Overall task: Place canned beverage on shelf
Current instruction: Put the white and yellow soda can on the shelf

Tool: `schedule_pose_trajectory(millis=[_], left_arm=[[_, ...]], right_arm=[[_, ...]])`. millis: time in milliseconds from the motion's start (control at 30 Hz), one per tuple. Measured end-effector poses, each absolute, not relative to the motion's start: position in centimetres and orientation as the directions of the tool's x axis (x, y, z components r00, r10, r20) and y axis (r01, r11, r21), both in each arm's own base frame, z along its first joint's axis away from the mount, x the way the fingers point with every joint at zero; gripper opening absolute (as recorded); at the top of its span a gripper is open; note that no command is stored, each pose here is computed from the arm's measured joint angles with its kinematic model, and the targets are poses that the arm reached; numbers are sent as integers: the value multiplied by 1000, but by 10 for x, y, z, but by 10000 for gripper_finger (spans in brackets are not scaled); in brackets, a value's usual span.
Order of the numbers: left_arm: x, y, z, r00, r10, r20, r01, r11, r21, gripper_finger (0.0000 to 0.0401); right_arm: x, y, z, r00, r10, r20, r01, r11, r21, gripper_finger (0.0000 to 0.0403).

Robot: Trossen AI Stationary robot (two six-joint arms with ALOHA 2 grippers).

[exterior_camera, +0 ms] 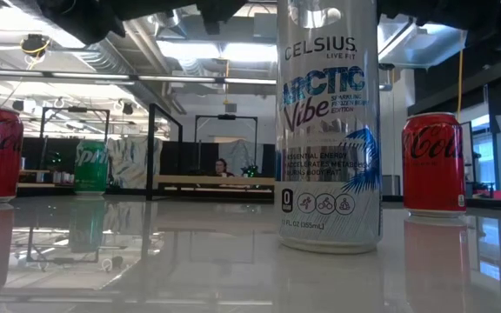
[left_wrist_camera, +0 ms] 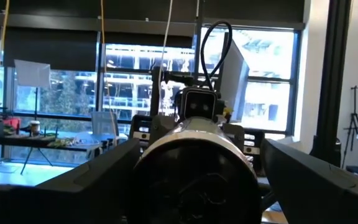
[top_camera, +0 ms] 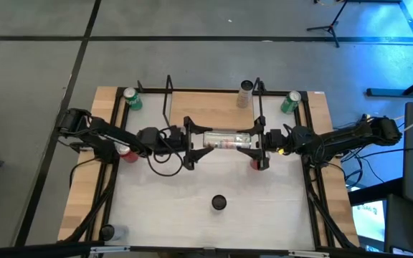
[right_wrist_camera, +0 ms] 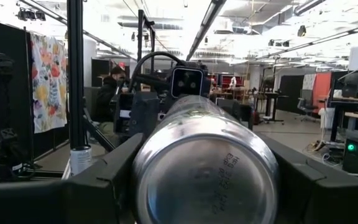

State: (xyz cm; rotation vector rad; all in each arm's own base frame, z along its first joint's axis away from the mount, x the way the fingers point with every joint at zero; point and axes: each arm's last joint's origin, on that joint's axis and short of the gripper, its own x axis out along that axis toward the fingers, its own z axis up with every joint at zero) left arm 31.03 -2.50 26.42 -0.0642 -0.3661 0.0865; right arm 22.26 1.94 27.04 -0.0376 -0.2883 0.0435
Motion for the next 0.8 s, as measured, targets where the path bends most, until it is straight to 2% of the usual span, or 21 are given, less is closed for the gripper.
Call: schedule_pose_trajectory(millis=[133, 367, 567, 733, 800], left_arm=[[311, -25, 264, 933, 93, 347, -71, 995, -76, 311], [311, -20, 263, 941, 49, 335, -31, 998, -60, 233], [312, -18, 262, 946, 35, 322, -21, 999, -48, 233], [308, -13, 264, 972, 40, 231, -32, 999, -39, 233], [306, -7, 269, 989, 52, 136, -48, 998, -36, 233]], right_arm=[[223, 20, 270, 958, 54, 283, -42, 998, -47, 246], [222, 20, 271, 956, 57, 286, -45, 998, -49, 246], [223, 20, 269, 961, 55, 269, -38, 997, -67, 249], [216, 18, 268, 983, 25, 184, -14, 998, -65, 371], [207, 16, 273, 985, -20, 173, 30, 998, -55, 379]])
